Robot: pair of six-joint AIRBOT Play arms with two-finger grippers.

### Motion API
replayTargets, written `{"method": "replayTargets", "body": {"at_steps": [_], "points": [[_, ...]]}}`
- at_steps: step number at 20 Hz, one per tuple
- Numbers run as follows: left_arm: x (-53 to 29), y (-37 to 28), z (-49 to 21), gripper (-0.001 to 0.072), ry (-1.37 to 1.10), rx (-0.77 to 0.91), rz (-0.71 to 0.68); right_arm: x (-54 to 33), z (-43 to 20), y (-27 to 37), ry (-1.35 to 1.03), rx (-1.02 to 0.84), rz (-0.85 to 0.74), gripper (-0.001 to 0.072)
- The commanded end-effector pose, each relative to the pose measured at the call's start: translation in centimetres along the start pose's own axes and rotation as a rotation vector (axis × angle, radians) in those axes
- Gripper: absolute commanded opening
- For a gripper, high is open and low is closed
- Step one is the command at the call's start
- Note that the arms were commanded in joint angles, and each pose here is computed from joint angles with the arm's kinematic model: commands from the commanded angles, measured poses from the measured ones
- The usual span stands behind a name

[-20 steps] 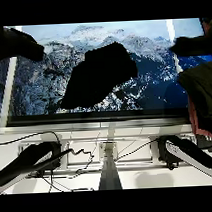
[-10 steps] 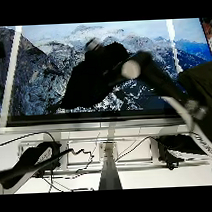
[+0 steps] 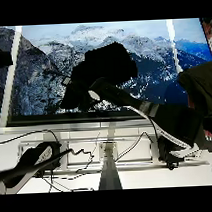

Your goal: Fold the clothes and pants, and hang the long-sleeved shirts on hangers.

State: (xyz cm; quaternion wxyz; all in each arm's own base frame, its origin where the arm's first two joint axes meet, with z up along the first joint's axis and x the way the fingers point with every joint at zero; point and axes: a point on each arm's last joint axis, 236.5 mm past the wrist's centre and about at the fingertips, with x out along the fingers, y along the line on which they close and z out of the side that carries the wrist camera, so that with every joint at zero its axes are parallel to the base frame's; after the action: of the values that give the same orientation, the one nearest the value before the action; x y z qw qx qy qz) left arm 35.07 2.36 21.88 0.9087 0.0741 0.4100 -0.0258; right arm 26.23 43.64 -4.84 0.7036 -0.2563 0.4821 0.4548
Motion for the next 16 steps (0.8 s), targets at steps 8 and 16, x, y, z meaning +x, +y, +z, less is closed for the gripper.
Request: {"method": "replayTargets", "body": {"at_steps": [8, 16], "points": [[2.0, -0.2, -1.0, 0.0011, 0.049, -0.01, -0.018, 5.8, 0.6, 0.7, 0.06, -0.025, -0.013, 0.0585], [3.4, -3.2, -0.5, 0.0011, 0.054, -0.052, -0.152, 6.5, 1.8, -1.7, 0.006, 0.048, -0.096, 0.0012]]}}
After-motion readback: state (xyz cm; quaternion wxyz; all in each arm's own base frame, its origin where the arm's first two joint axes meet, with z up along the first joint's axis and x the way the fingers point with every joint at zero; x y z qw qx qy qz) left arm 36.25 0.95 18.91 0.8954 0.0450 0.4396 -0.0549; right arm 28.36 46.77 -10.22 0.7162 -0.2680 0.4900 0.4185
